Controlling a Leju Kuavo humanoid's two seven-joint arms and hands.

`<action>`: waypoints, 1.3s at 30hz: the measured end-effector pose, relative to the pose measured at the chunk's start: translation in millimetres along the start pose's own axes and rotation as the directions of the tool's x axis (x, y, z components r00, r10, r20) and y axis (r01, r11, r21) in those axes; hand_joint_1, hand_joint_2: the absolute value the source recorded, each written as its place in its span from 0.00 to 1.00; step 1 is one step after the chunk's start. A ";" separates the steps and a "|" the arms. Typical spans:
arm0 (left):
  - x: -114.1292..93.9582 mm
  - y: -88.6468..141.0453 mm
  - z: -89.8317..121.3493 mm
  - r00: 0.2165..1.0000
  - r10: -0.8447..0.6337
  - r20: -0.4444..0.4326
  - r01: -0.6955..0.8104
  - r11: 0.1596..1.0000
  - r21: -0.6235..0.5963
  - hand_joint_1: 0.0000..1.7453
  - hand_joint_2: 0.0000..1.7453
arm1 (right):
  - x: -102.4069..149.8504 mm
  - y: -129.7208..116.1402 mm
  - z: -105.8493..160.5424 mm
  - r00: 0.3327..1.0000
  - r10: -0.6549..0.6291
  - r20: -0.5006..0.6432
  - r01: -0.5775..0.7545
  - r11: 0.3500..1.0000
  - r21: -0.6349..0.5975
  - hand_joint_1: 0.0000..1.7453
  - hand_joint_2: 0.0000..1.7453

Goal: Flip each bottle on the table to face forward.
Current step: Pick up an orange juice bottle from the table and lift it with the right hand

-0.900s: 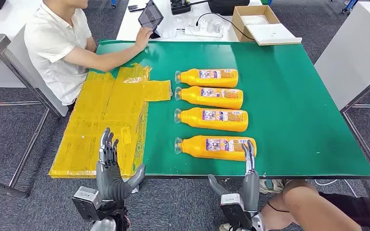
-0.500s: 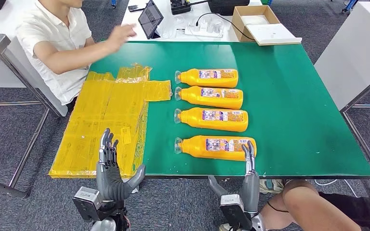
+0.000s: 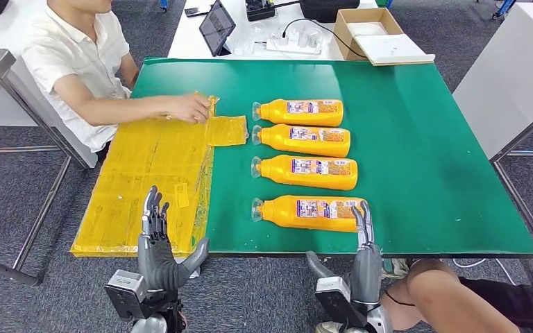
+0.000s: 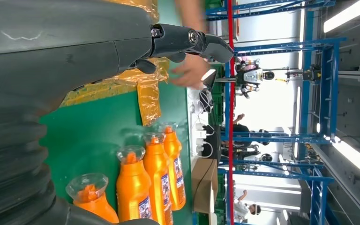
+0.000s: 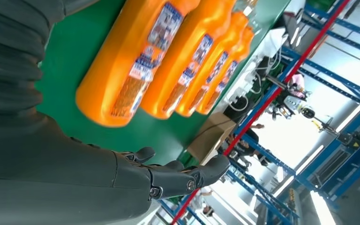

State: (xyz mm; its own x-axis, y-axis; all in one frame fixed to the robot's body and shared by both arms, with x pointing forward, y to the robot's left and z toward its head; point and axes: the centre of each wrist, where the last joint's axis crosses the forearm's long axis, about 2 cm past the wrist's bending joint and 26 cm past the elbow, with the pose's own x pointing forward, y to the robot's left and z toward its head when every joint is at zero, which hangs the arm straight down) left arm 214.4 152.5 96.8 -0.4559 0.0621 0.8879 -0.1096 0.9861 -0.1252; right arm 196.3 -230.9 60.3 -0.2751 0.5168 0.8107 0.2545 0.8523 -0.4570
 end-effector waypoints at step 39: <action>-1.4 -5.1 -8.6 0.998 0.062 0.004 -0.061 0.996 -0.058 0.00 1.00 | -82.8 -70.8 -78.9 0.859 0.513 -0.003 -0.494 0.828 0.266 0.00 1.00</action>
State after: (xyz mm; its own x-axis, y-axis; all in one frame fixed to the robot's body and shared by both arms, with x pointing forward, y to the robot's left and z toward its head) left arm 223.1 148.7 100.0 -0.4649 0.1223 0.8769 -0.0303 0.9876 -0.1538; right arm 274.2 -340.4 54.4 -0.1032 0.8805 0.4627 0.1003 0.4721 -0.8758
